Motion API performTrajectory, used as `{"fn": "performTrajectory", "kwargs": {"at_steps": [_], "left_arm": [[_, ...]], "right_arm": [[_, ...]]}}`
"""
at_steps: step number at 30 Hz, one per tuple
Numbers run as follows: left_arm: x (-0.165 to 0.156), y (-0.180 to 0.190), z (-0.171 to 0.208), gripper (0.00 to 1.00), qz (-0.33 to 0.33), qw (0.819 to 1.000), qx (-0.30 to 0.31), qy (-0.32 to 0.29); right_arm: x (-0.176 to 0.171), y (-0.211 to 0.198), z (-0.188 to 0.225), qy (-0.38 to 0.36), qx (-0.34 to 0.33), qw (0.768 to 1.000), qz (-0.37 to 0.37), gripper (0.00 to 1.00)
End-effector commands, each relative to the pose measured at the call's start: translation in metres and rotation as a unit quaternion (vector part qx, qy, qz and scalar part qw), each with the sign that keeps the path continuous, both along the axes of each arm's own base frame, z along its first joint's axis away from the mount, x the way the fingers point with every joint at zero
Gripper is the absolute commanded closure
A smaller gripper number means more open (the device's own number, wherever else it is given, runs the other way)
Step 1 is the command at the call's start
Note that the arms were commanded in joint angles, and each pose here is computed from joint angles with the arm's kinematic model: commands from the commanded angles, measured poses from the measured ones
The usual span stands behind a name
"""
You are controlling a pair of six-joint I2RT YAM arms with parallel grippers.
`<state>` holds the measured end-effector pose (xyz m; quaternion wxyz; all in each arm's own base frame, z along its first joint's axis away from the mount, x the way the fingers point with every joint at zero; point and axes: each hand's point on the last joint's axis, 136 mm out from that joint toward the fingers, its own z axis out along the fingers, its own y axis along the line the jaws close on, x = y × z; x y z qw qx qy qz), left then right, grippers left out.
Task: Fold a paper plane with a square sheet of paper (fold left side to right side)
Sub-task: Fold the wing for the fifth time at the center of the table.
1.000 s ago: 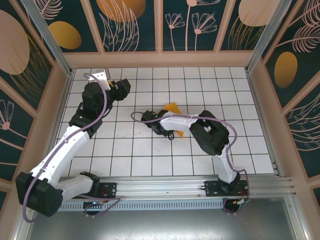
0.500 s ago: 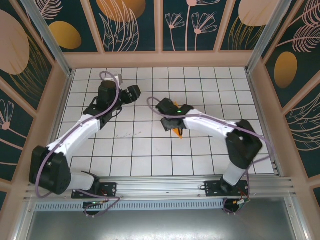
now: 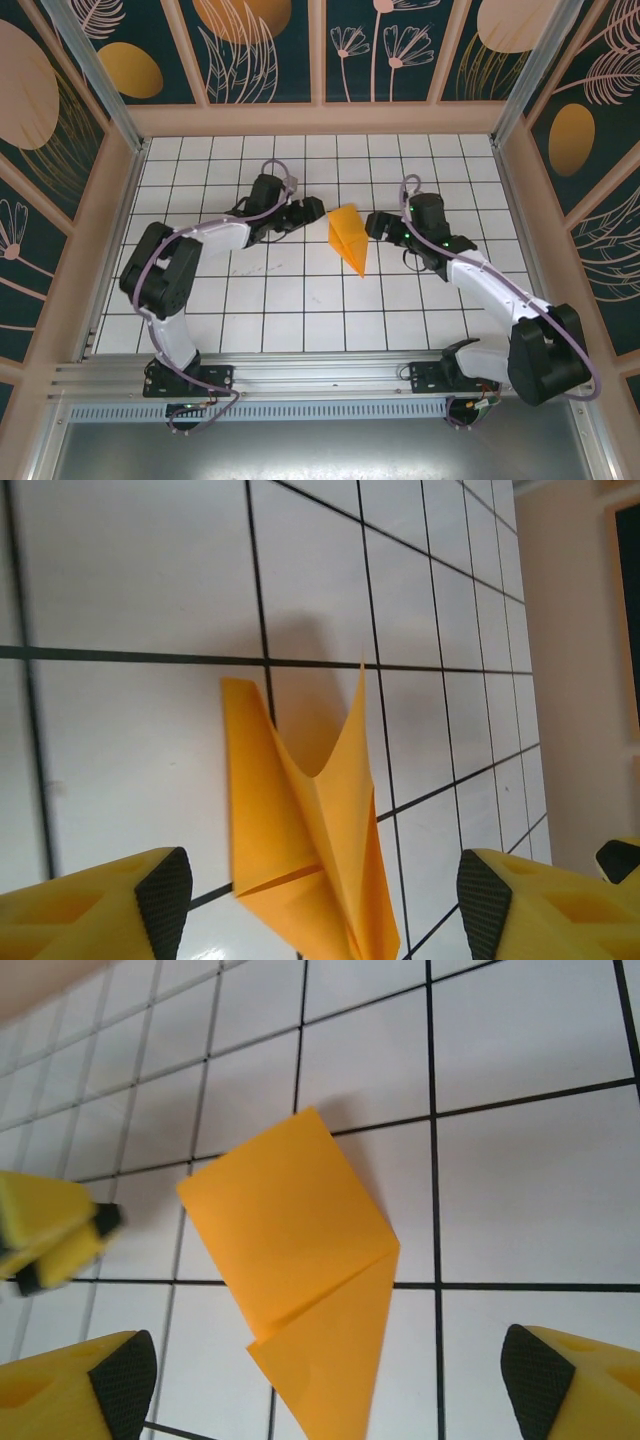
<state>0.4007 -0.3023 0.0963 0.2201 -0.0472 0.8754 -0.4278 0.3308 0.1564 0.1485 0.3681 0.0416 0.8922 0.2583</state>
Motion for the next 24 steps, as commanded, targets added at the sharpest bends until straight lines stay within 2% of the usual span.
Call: {"fn": "performTrajectory", "kwargs": {"at_steps": [1, 4, 7, 10, 15, 18, 20, 24], "left_arm": [[0.014, -0.024, 0.014, 0.29, -0.017, 0.999, -0.044, -0.011], [0.019, -0.038, 0.002, 0.32, -0.028, 0.999, -0.045, 0.002], [0.022, -0.046, -0.008, 0.42, -0.035, 0.998, -0.048, 0.011], [0.024, -0.046, -0.016, 0.54, -0.035, 0.999, -0.039, 0.010], [0.023, -0.038, -0.013, 0.83, -0.039, 0.999, -0.027, -0.022], [0.020, -0.028, -0.009, 0.95, -0.045, 0.998, -0.017, -0.042], [0.018, -0.020, -0.005, 1.00, -0.051, 0.997, -0.016, -0.054], [0.009, -0.001, 0.006, 1.00, -0.068, 0.994, -0.014, -0.088]], "right_arm": [[0.003, 0.010, 0.030, -0.042, 0.089, 0.995, 0.017, 0.06], [0.002, 0.005, 0.027, -0.038, 0.084, 0.996, 0.013, 0.06], [0.002, 0.003, 0.025, -0.033, 0.081, 0.996, 0.013, 0.06], [0.001, 0.001, 0.020, -0.025, 0.085, 0.996, 0.015, 0.04], [0.002, 0.009, 0.015, -0.010, 0.093, 0.994, 0.057, 0.01], [0.006, 0.016, 0.011, -0.004, 0.086, 0.993, 0.084, 0.01], [0.009, 0.022, 0.008, -0.003, 0.085, 0.991, 0.106, 0.01], [0.018, 0.033, -0.002, 0.003, 0.089, 0.986, 0.140, 0.01]]}}
